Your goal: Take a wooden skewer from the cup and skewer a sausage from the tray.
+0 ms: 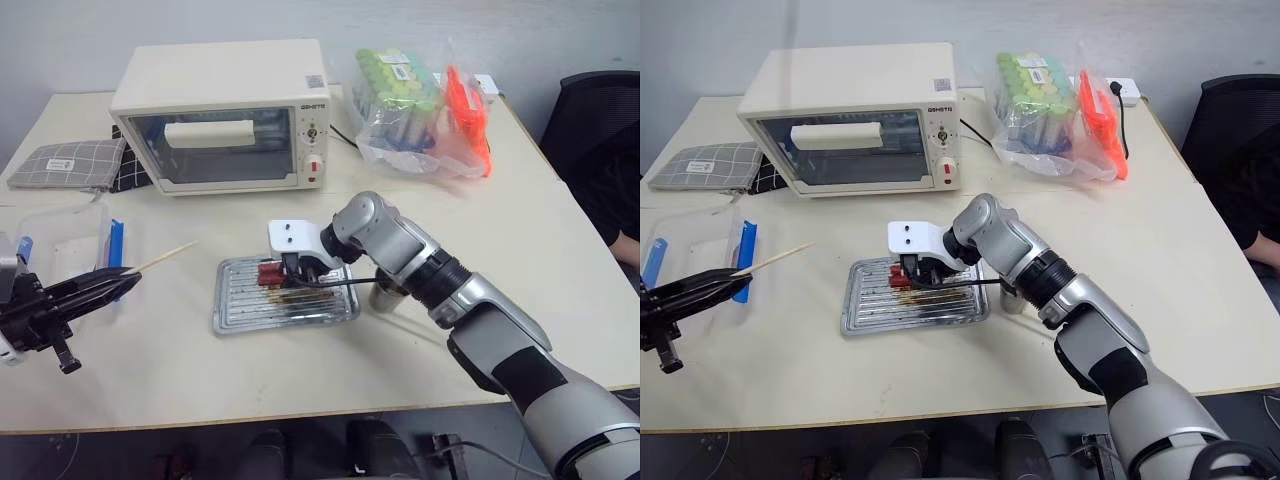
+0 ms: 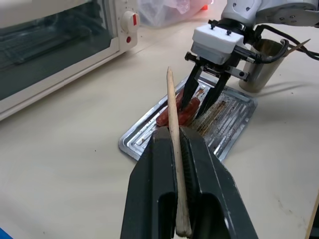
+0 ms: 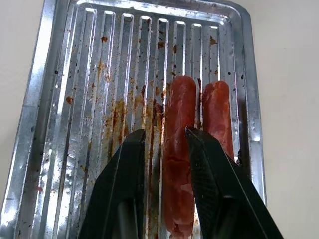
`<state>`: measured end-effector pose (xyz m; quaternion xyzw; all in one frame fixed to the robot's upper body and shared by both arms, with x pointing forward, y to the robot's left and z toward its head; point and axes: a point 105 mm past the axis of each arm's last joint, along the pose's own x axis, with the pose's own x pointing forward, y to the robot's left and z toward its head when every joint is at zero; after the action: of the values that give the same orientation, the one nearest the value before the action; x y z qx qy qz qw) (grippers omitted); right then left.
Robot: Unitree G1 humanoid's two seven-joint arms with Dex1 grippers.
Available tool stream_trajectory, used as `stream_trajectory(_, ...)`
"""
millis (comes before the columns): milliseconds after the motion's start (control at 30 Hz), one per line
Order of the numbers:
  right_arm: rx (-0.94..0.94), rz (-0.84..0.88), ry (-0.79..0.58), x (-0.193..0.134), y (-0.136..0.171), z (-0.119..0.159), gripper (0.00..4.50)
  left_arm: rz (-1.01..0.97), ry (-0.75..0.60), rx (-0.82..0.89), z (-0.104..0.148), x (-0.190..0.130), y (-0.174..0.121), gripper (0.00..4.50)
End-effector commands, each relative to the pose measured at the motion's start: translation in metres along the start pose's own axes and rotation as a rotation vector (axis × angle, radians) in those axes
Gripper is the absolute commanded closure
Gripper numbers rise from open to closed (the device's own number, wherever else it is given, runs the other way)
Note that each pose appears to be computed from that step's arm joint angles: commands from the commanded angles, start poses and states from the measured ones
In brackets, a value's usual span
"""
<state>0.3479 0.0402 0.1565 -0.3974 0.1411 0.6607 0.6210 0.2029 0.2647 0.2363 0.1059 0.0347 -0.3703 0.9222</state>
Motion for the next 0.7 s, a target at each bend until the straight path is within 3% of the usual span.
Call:
stream_trajectory(33, -0.014, -0.030, -0.021, 0.000, -0.007, 0.006, 3.21, 0.003, -0.013, 0.033, 0.006, 0.000, 0.000, 4.50)
stream_trajectory(633, 0.007, -0.029, -0.014, 0.014, -0.009, 0.001, 3.21, -0.010, -0.020, 0.040, 0.009, 0.004, -0.001, 4.50)
stream_trajectory(700, 0.011, -0.023, -0.015, 0.015, -0.008, -0.001, 3.55, -0.010, -0.021, 0.042, 0.009, 0.005, -0.001, 4.50)
